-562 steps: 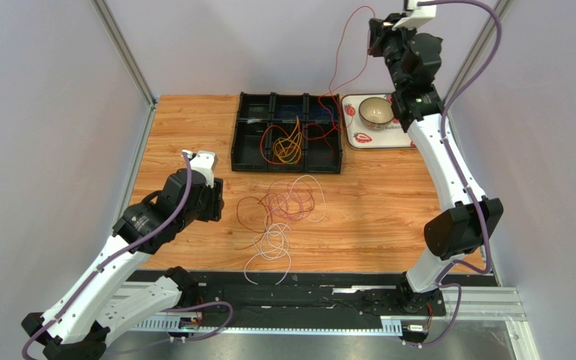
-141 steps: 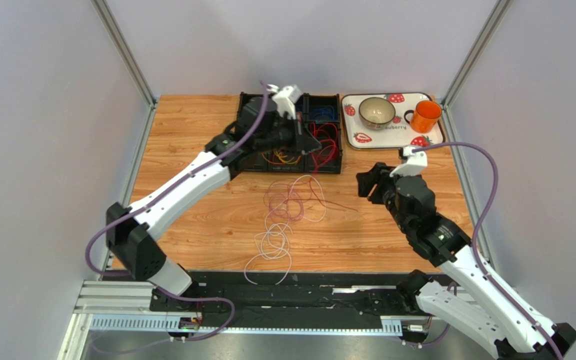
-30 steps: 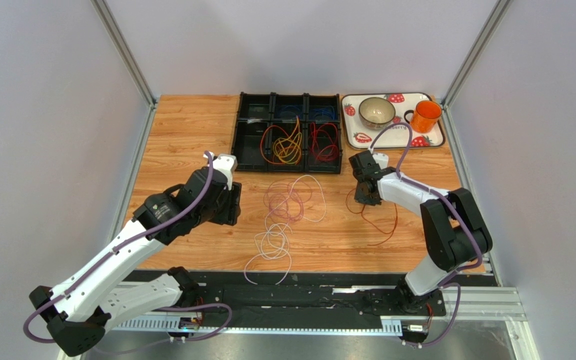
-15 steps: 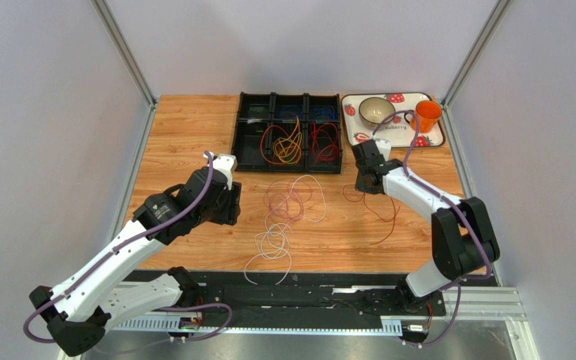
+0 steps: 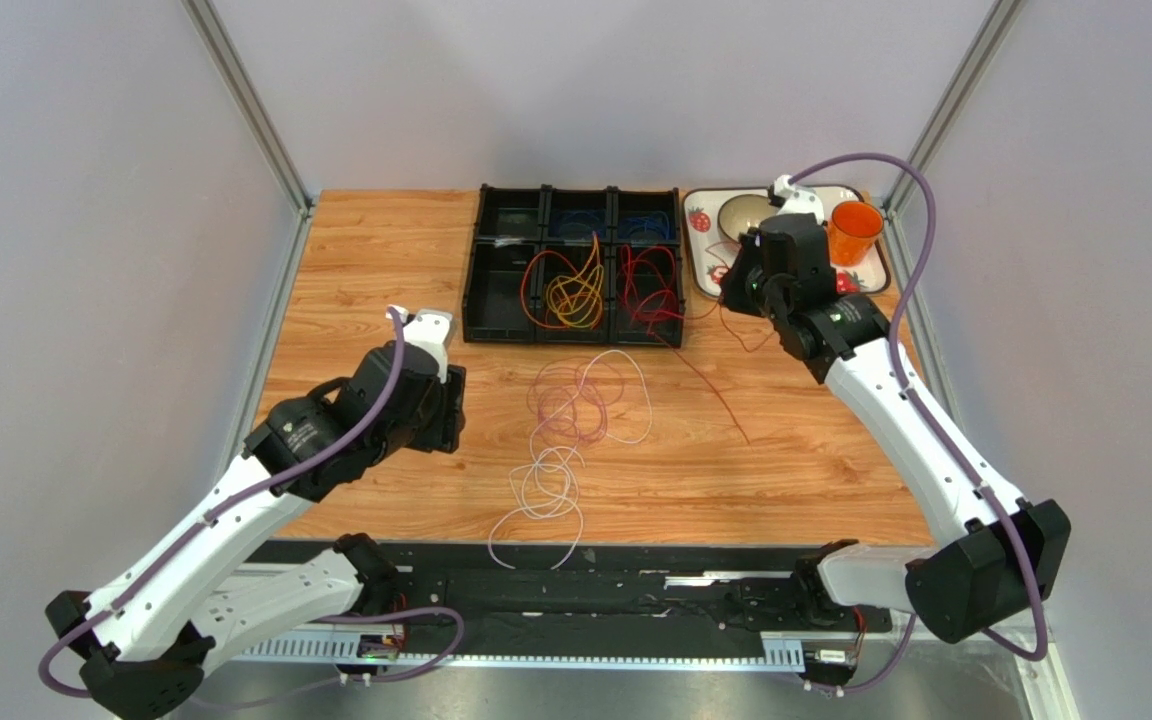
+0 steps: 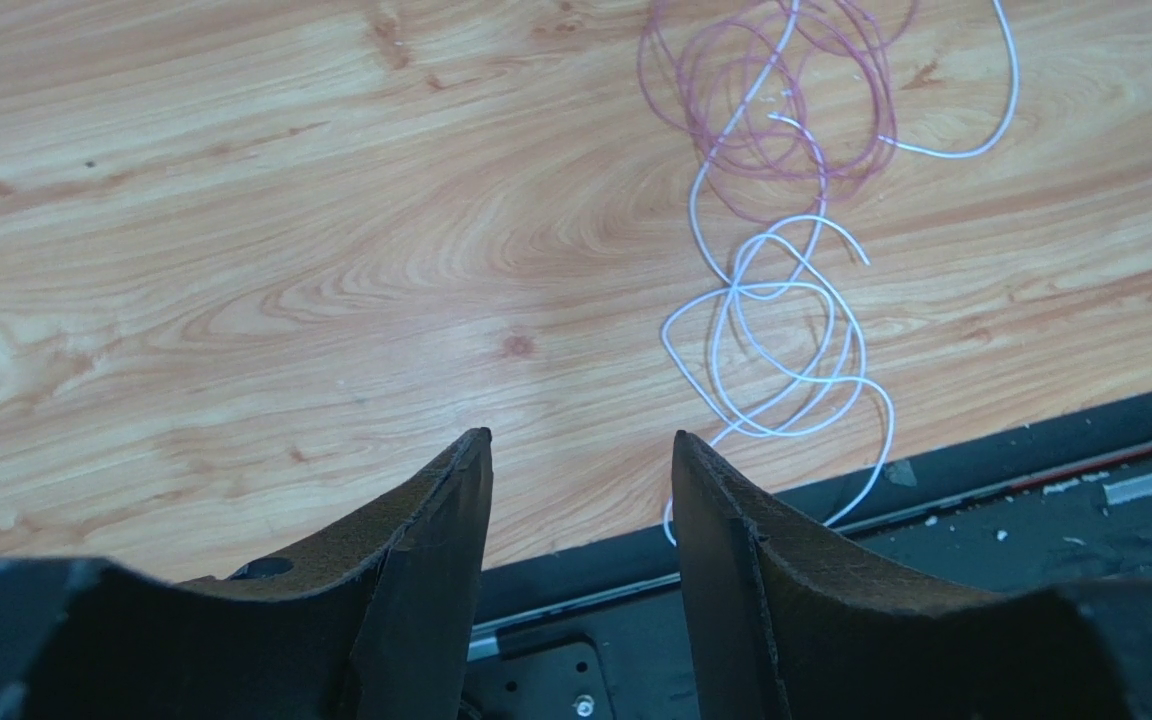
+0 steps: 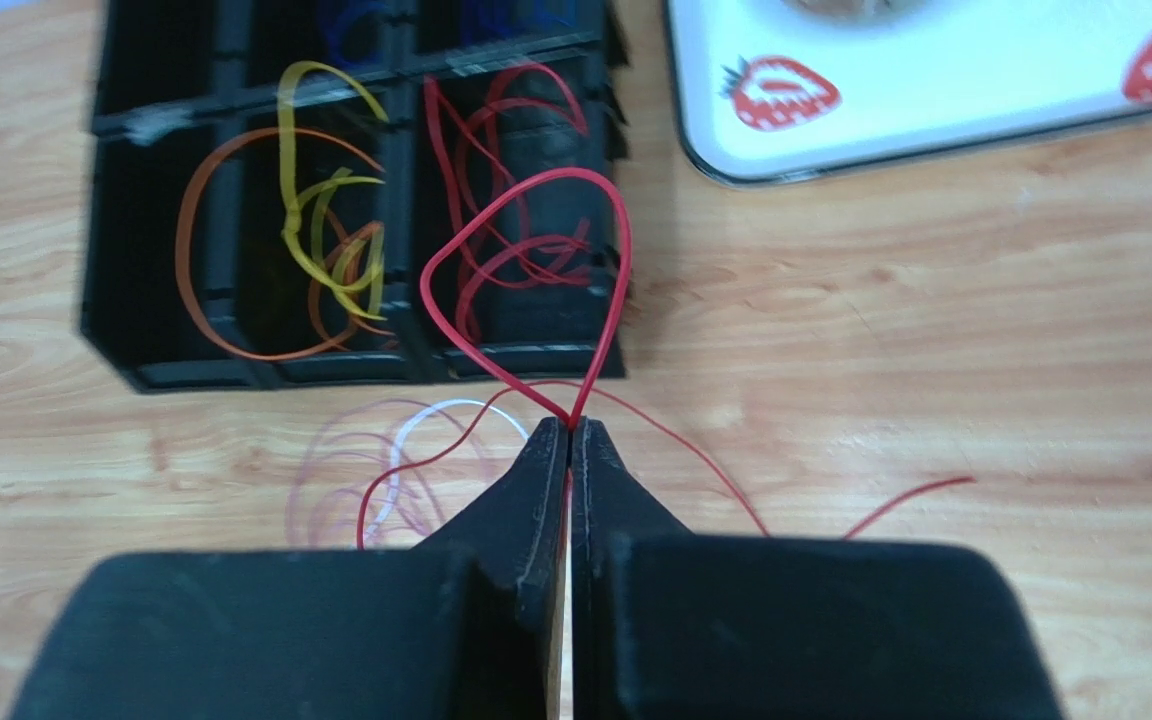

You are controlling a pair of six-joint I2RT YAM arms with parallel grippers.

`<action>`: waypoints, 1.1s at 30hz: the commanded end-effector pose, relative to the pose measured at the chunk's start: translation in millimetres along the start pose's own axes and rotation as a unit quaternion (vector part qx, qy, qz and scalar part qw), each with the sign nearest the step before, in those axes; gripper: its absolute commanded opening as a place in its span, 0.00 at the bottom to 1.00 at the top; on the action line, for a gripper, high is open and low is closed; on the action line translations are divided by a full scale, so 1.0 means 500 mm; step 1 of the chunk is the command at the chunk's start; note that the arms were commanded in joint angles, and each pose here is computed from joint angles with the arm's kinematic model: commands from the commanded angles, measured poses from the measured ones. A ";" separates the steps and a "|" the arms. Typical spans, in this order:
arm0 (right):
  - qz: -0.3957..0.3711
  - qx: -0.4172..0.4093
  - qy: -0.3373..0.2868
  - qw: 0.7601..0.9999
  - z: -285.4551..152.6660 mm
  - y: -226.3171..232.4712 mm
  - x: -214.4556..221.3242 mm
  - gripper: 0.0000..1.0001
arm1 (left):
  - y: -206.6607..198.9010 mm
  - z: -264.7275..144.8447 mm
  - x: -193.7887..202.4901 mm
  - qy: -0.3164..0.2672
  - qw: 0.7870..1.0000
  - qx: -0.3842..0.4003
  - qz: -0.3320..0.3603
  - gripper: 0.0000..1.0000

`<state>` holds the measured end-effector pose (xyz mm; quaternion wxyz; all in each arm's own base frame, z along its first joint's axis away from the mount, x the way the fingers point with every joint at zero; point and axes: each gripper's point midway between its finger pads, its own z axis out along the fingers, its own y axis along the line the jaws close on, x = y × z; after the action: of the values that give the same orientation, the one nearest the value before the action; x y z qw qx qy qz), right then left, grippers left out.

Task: Untangle the cables
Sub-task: Pick up the cable at the center of the board, then place the cable in the bin.

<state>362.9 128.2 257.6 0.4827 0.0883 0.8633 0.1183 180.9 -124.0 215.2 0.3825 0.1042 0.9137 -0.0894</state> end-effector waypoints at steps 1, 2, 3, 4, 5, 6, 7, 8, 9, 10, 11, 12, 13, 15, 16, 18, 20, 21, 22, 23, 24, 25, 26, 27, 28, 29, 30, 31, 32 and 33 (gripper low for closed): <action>-0.002 -0.093 -0.066 0.993 -0.061 0.085 -0.117 0.00 | 0.044 -0.030 -0.020 -0.034 0.998 -0.045 -0.012 0.56; 0.001 -0.102 -0.075 0.992 -0.068 0.094 -0.132 0.00 | 0.043 -0.028 -0.018 -0.039 0.998 -0.042 -0.015 0.56; 0.007 -0.107 -0.080 0.991 -0.072 0.100 -0.142 0.00 | 0.040 -0.029 -0.019 -0.041 0.998 -0.037 -0.015 0.56; 0.009 -0.121 -0.094 0.988 -0.086 0.115 -0.169 0.00 | 0.037 -0.030 -0.019 -0.042 0.999 -0.030 -0.014 0.56; 0.012 -0.125 -0.102 0.987 -0.090 0.122 -0.182 0.00 | 0.037 -0.028 -0.020 -0.043 0.999 -0.031 -0.014 0.56; 0.014 -0.126 -0.105 0.986 -0.087 0.126 -0.190 0.00 | 0.039 -0.028 -0.020 -0.044 0.998 -0.034 -0.015 0.56; 0.018 -0.136 -0.115 0.984 -0.098 0.137 -0.211 0.00 | 0.041 -0.029 -0.021 -0.045 0.998 -0.037 -0.015 0.56; 0.020 -0.142 -0.123 0.982 -0.100 0.146 -0.224 0.00 | 0.041 -0.028 -0.020 -0.043 0.998 -0.038 -0.015 0.56; 0.021 -0.142 -0.123 0.982 -0.092 0.150 -0.228 0.00 | 0.040 -0.029 -0.021 -0.044 0.998 -0.037 -0.016 0.56; 0.026 -0.144 -0.126 0.981 -0.090 0.156 -0.236 0.00 | 0.039 -0.028 -0.020 -0.043 0.998 -0.036 -0.016 0.56; 0.030 -0.153 -0.139 0.978 -0.101 0.166 -0.261 0.00 | 0.038 -0.027 -0.020 -0.043 0.998 -0.035 -0.016 0.56; 0.033 -0.156 -0.138 0.978 -0.093 0.174 -0.265 0.00 | 0.040 -0.028 -0.020 -0.044 0.998 -0.036 -0.016 0.56; 0.037 -0.160 -0.144 0.976 -0.097 0.179 -0.277 0.00 | 0.040 -0.027 -0.020 -0.044 0.998 -0.037 -0.016 0.56; 0.048 -0.179 -0.162 0.969 -0.113 0.202 -0.313 0.00 | 0.042 -0.028 -0.020 -0.046 0.998 -0.038 -0.016 0.56; 0.051 -0.182 -0.164 0.968 -0.108 0.207 -0.321 0.00 | 0.043 -0.029 -0.021 -0.048 0.998 -0.039 -0.017 0.56; 0.058 -0.195 -0.186 0.961 -0.130 0.224 -0.360 0.00 | 0.045 -0.029 -0.021 -0.048 0.998 -0.042 -0.018 0.56; 0.057 -0.198 -0.194 0.959 -0.128 0.234 -0.380 0.00 | 0.047 -0.030 -0.021 -0.049 0.998 -0.043 -0.020 0.56; 0.058 -0.207 -0.209 0.954 -0.148 0.243 -0.405 0.00 | 0.049 -0.030 -0.022 -0.050 0.997 -0.046 -0.019 0.56; 0.058 -0.209 -0.215 0.952 -0.151 0.248 -0.417 0.00 | 0.050 -0.031 -0.022 -0.051 0.997 -0.047 -0.020 0.56; 0.056 -0.207 -0.218 0.952 -0.142 0.250 -0.424 0.00 | 0.050 -0.030 -0.021 -0.050 0.997 -0.047 -0.020 0.56; 0.057 -0.209 -0.233 0.948 -0.156 0.254 -0.447 0.00 | 0.051 -0.030 -0.021 -0.051 0.997 -0.049 -0.019 0.56; 0.056 -0.210 -0.237 0.947 -0.157 0.257 -0.455 0.00 | 0.051 -0.029 -0.020 -0.050 0.997 -0.049 -0.020 0.56; 0.055 -0.209 -0.235 0.948 -0.144 0.262 -0.456 0.00 | 0.051 -0.029 -0.021 -0.050 0.997 -0.050 -0.020 0.56; 0.055 -0.207 -0.240 0.947 -0.145 0.262 -0.465 0.00 | 0.052 -0.029 -0.022 -0.051 0.997 -0.050 -0.020 0.56; 0.057 -0.213 -0.251 0.942 -0.159 0.268 -0.484 0.00 | 0.052 -0.028 -0.020 -0.049 0.997 -0.051 -0.020 0.56; 0.056 -0.213 -0.250 0.943 -0.148 0.272 -0.486 0.00 | 0.052 -0.030 -0.022 -0.051 0.997 -0.050 -0.021 0.56; 0.055 -0.215 -0.255 0.941 -0.149 0.275 -0.494 0.00 | 0.053 -0.029 -0.022 -0.051 0.997 -0.051 -0.022 0.56; 0.056 -0.218 -0.266 0.937 -0.159 0.280 -0.509 0.00 | 0.053 -0.029 -0.021 -0.051 0.997 -0.051 -0.021 0.56; 0.057 -0.216 -0.271 0.936 -0.158 0.280 -0.517 0.00 | 0.054 -0.029 -0.022 -0.051 0.997 -0.052 -0.021 0.56; 0.057 -0.212 -0.270 0.938 -0.143 0.281 -0.517 0.00 | 0.053 -0.029 -0.023 -0.051 0.997 -0.051 -0.022 0.56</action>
<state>431.7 188.6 518.9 0.6679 0.0588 0.6787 0.2995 184.1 -99.7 228.3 0.4241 0.0716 0.9009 -0.0580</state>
